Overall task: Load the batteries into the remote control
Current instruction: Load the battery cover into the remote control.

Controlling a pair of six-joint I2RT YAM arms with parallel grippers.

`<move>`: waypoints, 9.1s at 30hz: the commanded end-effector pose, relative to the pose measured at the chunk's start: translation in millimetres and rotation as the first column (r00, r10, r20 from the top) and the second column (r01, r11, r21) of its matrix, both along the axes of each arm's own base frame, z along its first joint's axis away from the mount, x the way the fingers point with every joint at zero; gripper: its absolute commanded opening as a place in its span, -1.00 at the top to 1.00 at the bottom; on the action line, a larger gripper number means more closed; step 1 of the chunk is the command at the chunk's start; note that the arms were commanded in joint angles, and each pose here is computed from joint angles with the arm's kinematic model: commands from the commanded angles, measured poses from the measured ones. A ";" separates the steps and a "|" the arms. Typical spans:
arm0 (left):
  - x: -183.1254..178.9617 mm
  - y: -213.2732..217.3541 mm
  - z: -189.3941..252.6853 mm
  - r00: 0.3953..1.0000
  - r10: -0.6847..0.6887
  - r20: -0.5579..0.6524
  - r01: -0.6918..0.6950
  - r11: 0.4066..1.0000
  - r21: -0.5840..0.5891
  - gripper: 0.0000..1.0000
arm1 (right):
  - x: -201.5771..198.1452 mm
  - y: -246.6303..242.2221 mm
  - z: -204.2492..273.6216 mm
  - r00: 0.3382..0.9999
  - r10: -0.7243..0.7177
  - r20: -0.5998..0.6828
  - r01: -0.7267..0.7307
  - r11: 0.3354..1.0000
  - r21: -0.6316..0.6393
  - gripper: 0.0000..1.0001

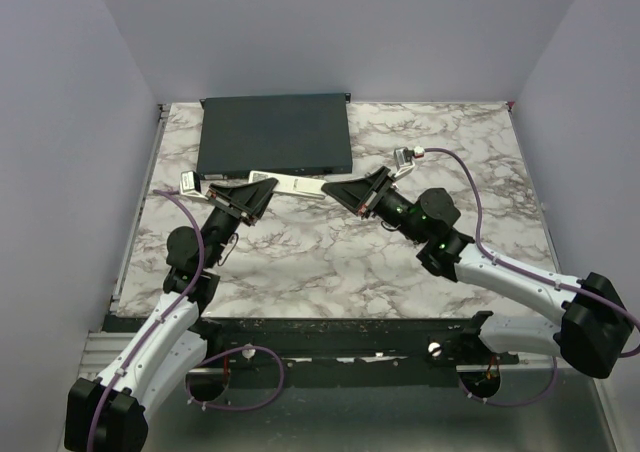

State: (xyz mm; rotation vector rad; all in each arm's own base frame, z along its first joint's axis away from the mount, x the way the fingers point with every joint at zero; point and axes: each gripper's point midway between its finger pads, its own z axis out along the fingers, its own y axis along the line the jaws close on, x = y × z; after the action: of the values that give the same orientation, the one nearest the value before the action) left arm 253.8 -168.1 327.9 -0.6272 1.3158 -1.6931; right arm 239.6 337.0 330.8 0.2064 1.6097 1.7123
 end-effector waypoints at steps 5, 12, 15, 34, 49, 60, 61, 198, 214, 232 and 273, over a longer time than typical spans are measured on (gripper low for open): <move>-6.5 6.1 21.6 0.998 0.008 0.055 -0.004 0.997 -0.075 1.00 | -0.1 4.0 -36.4 0.998 0.004 -0.064 -0.009 0.997 -0.082 0.99; -7.1 6.2 22.6 0.998 0.009 0.059 -0.004 0.997 -0.075 1.00 | 0.0 3.3 -40.4 0.997 0.000 -0.074 -0.007 0.996 -0.094 0.99; -7.2 6.5 23.4 0.998 0.009 0.061 -0.005 0.997 -0.076 1.00 | -0.2 2.3 -42.7 0.997 -0.004 -0.078 -0.004 0.995 -0.099 0.99; -7.7 7.7 22.2 0.998 0.015 0.060 -0.011 0.997 -0.078 1.00 | -1.3 -3.8 -48.7 0.996 -0.025 -0.088 0.014 0.993 -0.115 0.99; -10.6 6.9 24.4 0.998 0.002 0.065 0.004 0.996 -0.087 1.00 | -1.6 -4.1 -60.0 0.995 -0.024 -0.098 0.013 0.994 -0.109 0.99; -12.7 6.5 25.4 0.998 -0.005 0.070 0.011 0.996 -0.088 1.00 | 1.0 1.5 -57.5 0.997 -0.012 -0.082 0.004 0.996 -0.095 0.99; -12.7 5.9 25.4 0.998 -0.008 0.069 0.014 0.996 -0.087 1.00 | 1.3 2.1 -56.4 0.997 -0.012 -0.079 0.004 0.995 -0.096 0.99; -19.8 2.3 40.9 0.968 0.004 0.251 0.001 1.000 -0.021 1.00 | 6.6 11.3 -63.4 0.997 0.040 -0.073 -0.060 0.949 -0.309 0.99; -23.7 -0.9 48.7 0.950 -0.003 0.311 -0.004 1.000 0.022 1.00 | 10.2 18.9 -63.5 0.995 0.061 -0.078 -0.082 0.947 -0.309 0.99; -25.0 0.8 55.1 0.952 -0.003 0.306 0.006 1.000 -0.008 1.00 | 8.3 18.2 -81.6 0.993 0.067 -0.098 -0.097 0.933 -0.347 0.41; -14.0 -2.2 8.8 0.992 -0.057 0.116 0.067 0.994 -0.086 1.00 | -33.9 -42.1 -14.8 0.997 -0.010 0.082 0.021 0.990 -0.140 0.99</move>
State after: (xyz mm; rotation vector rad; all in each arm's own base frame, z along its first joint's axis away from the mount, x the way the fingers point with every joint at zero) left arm 250.2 -170.3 324.5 -0.5642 1.2529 -1.7447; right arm 211.8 296.2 323.8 0.0660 1.6456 1.5333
